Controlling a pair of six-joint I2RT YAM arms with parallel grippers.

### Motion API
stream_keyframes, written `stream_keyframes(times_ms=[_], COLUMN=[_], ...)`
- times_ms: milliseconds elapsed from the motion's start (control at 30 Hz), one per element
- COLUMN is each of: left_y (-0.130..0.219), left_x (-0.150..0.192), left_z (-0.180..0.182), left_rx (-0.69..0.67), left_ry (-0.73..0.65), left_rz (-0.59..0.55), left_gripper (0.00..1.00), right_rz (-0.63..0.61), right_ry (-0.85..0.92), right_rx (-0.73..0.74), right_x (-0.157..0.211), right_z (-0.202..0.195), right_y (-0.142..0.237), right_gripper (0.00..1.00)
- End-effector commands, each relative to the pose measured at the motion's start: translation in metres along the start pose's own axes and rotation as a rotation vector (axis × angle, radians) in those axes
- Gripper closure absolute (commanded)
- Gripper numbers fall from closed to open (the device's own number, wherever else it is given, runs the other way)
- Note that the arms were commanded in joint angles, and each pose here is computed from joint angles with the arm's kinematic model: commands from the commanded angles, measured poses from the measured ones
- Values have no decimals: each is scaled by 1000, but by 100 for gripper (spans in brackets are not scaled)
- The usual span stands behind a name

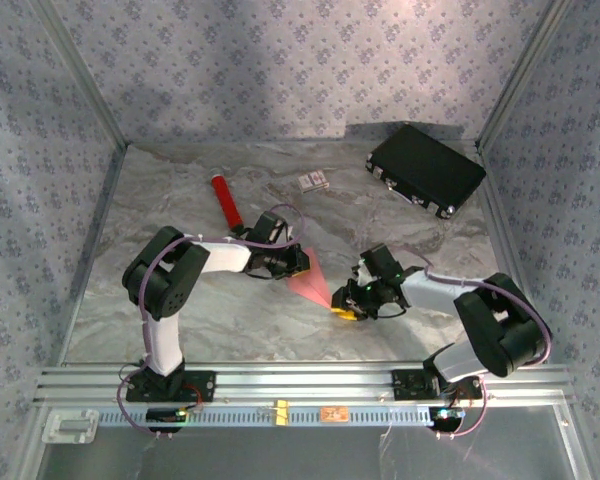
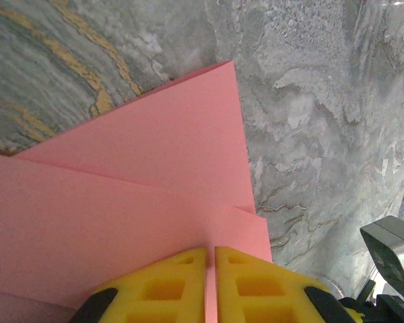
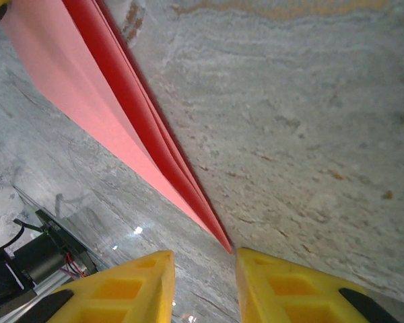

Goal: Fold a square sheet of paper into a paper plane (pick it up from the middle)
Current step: Turn over the paper at the center of the table.

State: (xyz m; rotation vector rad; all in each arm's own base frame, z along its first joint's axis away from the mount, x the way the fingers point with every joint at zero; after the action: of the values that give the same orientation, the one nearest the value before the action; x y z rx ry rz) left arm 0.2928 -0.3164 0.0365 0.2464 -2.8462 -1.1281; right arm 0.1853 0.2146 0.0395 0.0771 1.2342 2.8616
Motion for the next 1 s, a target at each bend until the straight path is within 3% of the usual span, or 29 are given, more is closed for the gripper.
stream_keyframes(times_ms=[0, 567, 967], left_y=[-7, -5, -3], left_x=[8, 3, 3], left_z=[26, 25, 19], left_rx=[-63, -43, -25], left_ry=[53, 76, 76], left_rz=[28, 24, 26], left_gripper=[89, 89, 89], right_rz=[-36, -54, -86], right_ry=[50, 92, 127], right_rx=[-22, -44, -75], right_x=[-14, -18, -30], right_z=[15, 19, 22], right_y=[-2, -2, 0], right_gripper=[70, 66, 73])
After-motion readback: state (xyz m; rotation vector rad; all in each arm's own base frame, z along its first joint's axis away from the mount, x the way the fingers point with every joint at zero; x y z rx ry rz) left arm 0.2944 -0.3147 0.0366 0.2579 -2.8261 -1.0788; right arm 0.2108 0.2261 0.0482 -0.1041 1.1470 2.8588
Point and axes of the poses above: each hand's point on the last joint's axis, 136 mm out from that joint toward the fingers, its own y axis back along the fingers, its own z axis along the line the jaws close on, x = y × z, the point moved 2 cm from there along y, back along the fingers, and after that the axes turned 8 degrees about y, right-handed, at the moved point
